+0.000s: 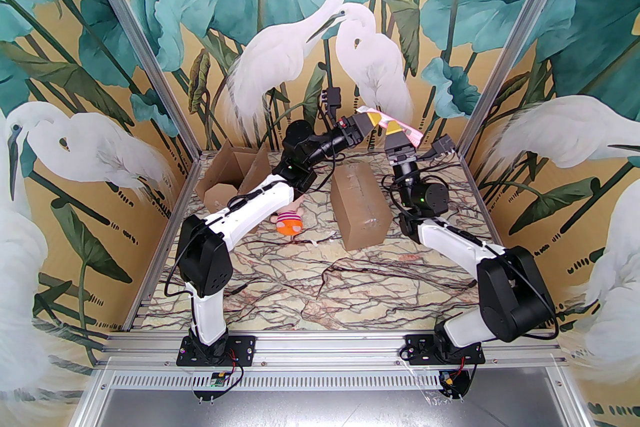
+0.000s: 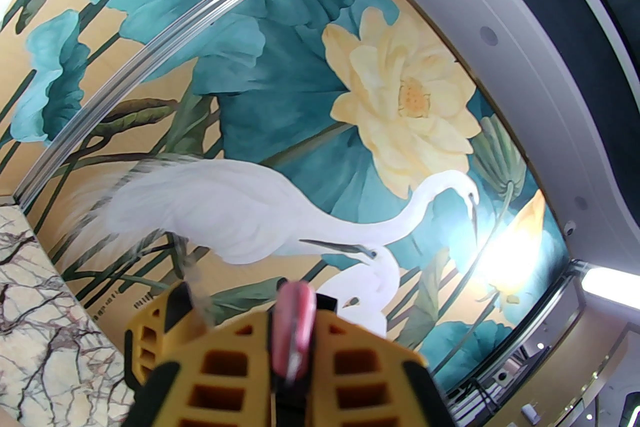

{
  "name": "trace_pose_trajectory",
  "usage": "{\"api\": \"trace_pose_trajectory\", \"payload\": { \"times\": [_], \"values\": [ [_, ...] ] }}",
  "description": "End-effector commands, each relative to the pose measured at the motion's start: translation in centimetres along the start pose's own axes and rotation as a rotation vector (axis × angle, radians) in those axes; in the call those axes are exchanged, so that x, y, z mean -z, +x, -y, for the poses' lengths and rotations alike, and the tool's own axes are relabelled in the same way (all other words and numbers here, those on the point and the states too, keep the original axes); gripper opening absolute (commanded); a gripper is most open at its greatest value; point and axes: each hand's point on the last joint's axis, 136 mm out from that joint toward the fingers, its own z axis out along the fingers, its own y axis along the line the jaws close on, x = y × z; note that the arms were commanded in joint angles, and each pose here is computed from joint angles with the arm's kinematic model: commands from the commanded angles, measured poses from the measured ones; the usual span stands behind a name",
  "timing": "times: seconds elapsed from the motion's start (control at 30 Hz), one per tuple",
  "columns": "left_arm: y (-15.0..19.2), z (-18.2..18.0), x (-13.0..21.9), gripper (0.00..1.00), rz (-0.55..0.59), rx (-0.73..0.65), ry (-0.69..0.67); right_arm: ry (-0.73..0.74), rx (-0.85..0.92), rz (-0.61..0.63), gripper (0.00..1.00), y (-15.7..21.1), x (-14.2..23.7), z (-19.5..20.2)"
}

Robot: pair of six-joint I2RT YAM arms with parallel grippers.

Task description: Unpack the express box

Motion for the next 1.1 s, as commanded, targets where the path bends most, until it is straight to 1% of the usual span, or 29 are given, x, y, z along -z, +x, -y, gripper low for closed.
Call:
{"api": "trace_pose_trajectory", "payload": {
  "times": [0.0, 0.23, 0.43, 0.5, 0.6, 0.73, 0.87, 0.97, 1.07],
  "values": [
    [0.4, 0.4, -0.5, 0.00, -0.006, 0.014, 0.051, -0.058, -0.020, 0.027, 0.72, -0.6, -0.9, -1.4],
    [1.2, 0.0, -0.8, 0.00, -0.022, 0.029, 0.050, -0.068, -0.033, 0.057, 0.57, -1.1, -1.8, -1.7],
    [1.4, -0.2, -0.7, 0.00, -0.025, 0.029, 0.042, -0.071, -0.042, 0.074, 0.41, -1.4, -2.2, -1.8],
    [1.5, -0.2, -0.6, 0.00, -0.025, 0.026, 0.041, -0.066, -0.046, 0.076, 0.35, -1.3, -2.1, -1.6],
    [1.5, -0.2, -0.5, 0.00, -0.023, 0.024, 0.037, -0.047, -0.056, 0.085, 0.28, -1.4, -2.0, -1.1],
    [1.5, -0.2, -0.4, 0.00, -0.024, 0.020, 0.036, -0.030, -0.067, 0.092, 0.24, -1.3, -1.8, -0.5],
    [1.7, -0.3, -0.3, 0.01, -0.027, 0.024, 0.035, -0.026, -0.073, 0.097, 0.17, -1.4, -1.8, -0.4],
    [1.8, -0.5, -0.1, 0.06, -0.030, 0.021, 0.031, -0.019, -0.088, 0.101, 0.14, -1.4, -1.7, -0.2],
    [1.9, -0.4, 0.1, 0.25, -0.028, 0.007, 0.020, -0.011, -0.102, 0.104, 0.12, -1.4, -1.6, 0.1]
  ]
}}
